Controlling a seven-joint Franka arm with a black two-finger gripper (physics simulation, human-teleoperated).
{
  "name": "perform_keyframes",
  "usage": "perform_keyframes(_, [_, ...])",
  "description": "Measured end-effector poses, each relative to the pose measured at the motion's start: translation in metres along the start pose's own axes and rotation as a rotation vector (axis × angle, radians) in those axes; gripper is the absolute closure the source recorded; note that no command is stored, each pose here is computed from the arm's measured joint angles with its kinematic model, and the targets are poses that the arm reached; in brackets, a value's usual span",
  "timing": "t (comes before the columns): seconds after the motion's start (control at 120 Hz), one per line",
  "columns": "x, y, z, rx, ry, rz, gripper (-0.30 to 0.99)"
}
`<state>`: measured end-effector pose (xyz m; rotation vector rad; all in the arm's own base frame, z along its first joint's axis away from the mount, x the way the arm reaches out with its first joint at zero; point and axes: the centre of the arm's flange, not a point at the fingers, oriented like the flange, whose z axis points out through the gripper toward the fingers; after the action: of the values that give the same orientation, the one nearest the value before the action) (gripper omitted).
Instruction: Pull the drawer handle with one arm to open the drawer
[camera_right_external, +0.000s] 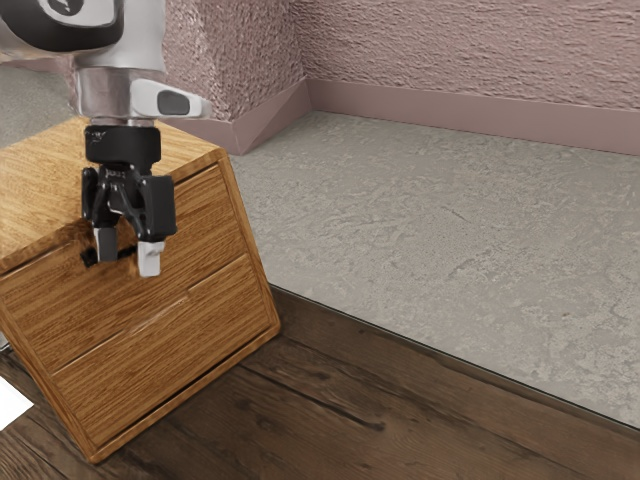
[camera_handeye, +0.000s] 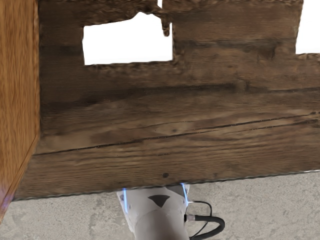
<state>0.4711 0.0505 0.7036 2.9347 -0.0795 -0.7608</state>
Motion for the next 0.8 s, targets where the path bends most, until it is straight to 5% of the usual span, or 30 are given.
perform_keyframes(0.125, [0.044,-0.019,-0.011,0.011,0.243,0.043,0.01])
perform_keyframes(0.225, [0.054,-0.016,-0.026,0.044,0.378,0.083,0.01])
perform_keyframes(0.383, [-0.025,0.035,-0.097,0.223,0.657,0.112,0.0])
perform_keyframes(0.45, [-0.022,0.069,-0.102,0.301,0.695,0.175,0.0])
perform_keyframes(0.592, [0.049,0.162,-0.079,0.398,0.687,0.41,0.0])
perform_keyframes(0.8, [-0.02,0.094,-0.085,0.564,0.73,0.246,0.0])
